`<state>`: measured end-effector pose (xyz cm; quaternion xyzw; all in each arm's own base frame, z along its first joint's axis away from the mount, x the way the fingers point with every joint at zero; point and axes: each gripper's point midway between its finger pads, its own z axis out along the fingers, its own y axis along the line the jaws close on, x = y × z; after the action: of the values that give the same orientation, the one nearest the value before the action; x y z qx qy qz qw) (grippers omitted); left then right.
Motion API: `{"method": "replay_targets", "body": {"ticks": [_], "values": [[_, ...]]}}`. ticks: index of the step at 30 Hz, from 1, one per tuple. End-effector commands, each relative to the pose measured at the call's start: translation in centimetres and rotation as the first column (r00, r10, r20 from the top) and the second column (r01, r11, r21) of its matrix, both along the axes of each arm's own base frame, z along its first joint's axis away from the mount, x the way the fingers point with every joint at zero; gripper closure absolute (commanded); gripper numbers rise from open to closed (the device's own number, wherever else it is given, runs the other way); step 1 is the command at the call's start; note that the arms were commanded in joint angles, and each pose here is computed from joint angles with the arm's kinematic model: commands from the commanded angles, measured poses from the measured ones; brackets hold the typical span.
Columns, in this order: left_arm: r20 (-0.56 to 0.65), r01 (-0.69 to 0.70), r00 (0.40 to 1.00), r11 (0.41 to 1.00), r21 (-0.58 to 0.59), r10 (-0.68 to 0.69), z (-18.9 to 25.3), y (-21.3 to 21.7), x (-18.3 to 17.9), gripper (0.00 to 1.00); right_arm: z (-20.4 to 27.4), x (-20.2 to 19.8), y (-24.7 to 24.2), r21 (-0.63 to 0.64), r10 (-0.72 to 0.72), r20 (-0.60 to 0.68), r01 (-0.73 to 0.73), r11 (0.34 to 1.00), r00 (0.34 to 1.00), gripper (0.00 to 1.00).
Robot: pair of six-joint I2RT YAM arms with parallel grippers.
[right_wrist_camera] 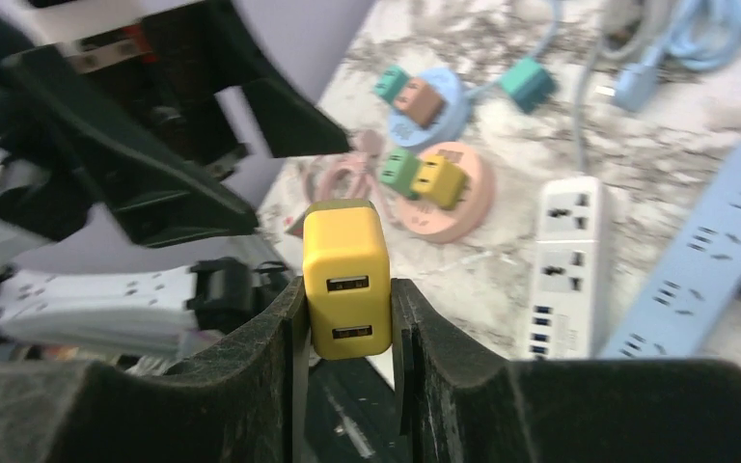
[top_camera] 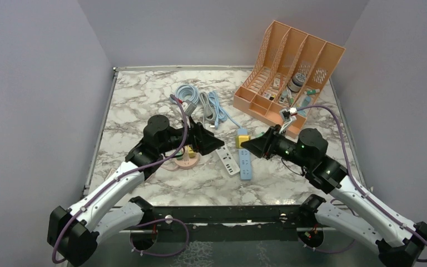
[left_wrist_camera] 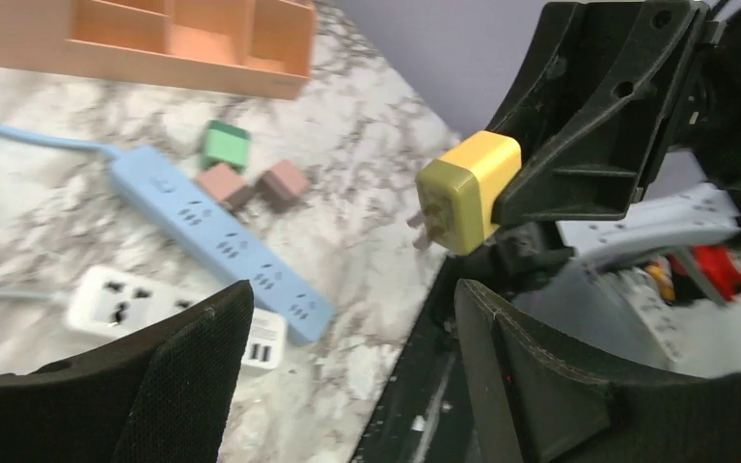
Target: Insert the plug
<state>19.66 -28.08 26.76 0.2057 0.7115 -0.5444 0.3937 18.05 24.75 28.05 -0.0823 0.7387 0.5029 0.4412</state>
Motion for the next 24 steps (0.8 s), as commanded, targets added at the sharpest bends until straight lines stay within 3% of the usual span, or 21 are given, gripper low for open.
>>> {"method": "replay_targets", "body": {"ticks": [1,6,11,24], "values": [[0.134,-0.278,0.956,0.953,0.121,0.262,-0.2,3.8,3.2,0.22,-3.4,3.7,-3.0,-0.214,-0.236,-0.017,0.227,0.950,0.972,0.99],[0.213,-0.432,0.890,0.896,0.105,0.404,1.3,6.5,4.2,0.22,-7.1,6.6,-5.0,-0.428,-0.397,-0.038,0.344,0.836,0.917,0.99],[0.242,-0.486,0.855,0.871,0.065,0.459,2.0,7.7,4.2,0.22,-10.7,8.5,-5.2,-0.580,-0.450,-0.054,0.339,0.741,0.892,0.99],[0.190,-0.483,0.867,0.871,0.085,0.462,0.2,7.7,4.0,0.22,-16.5,12.2,-2.9,-0.780,-0.475,-0.122,0.212,0.589,0.872,0.99]]}}
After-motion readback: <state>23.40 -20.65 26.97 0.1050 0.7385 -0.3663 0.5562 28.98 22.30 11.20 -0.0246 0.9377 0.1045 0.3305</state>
